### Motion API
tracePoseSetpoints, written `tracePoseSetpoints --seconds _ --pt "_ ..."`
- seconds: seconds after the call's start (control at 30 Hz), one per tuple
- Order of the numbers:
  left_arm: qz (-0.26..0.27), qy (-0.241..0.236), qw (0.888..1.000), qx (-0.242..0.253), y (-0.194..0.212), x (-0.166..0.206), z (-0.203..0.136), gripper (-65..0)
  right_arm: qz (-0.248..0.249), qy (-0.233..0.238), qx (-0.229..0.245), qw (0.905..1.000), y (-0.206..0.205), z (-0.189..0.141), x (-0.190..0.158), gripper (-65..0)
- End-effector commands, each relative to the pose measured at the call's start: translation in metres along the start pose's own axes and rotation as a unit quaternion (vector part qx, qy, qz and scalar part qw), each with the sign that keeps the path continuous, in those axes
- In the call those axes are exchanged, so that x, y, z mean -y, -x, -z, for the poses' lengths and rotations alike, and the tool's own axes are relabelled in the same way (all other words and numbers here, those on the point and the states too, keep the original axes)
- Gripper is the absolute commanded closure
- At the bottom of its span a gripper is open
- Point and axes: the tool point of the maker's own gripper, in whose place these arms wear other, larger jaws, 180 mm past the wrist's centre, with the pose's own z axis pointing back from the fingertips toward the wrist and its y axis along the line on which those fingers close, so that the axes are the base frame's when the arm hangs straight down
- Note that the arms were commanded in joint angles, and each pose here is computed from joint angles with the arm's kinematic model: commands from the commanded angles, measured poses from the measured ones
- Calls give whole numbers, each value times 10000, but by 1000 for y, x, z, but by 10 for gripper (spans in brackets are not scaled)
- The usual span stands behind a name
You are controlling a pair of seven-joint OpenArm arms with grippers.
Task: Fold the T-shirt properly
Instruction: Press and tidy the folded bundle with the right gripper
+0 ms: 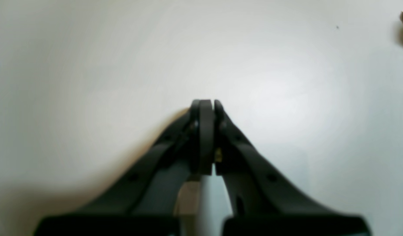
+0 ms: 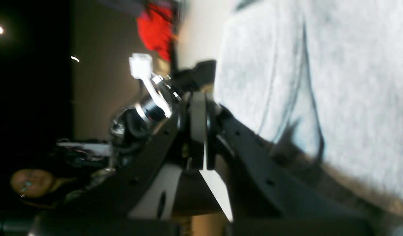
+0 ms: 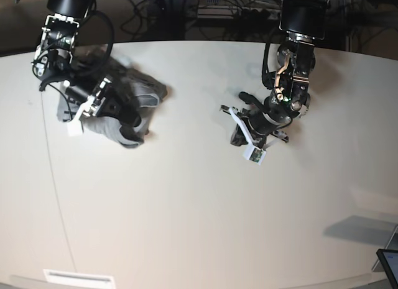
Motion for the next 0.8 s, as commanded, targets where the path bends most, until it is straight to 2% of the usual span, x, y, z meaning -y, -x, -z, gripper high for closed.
tracePoseSetpoints --seconds 0.0,0.23,0.47,0.57,0.67,0.73,0.77 --pt "90 -114 9995 -283 11 -7 -1 0 192 244 -205 9993 12 -1 14 -1" --pt "74 -101 9996 -258 8 -6 0 0 471 199 -169 9985 6 1 9 -1" --pt "85 -109 9995 -273 10 -7 -1 0 -323 116 -35 9994 -19 -3 -36 -1" --pt "88 -91 9999 -50 3 -5 -2 0 -711 96 -28 9974 -25 -7 -51 0" --pt "78 -30 9999 91 3 1 -2 0 -1519 25 22 9884 -35 -14 -87 0" --pt "75 6 9997 242 -2 5 -2 0 -2241 411 21 9737 -38 -17 -101 0" --pt "81 9 9995 302 -5 6 -3 0 -2632 753 55 9618 -42 -20 -103 0"
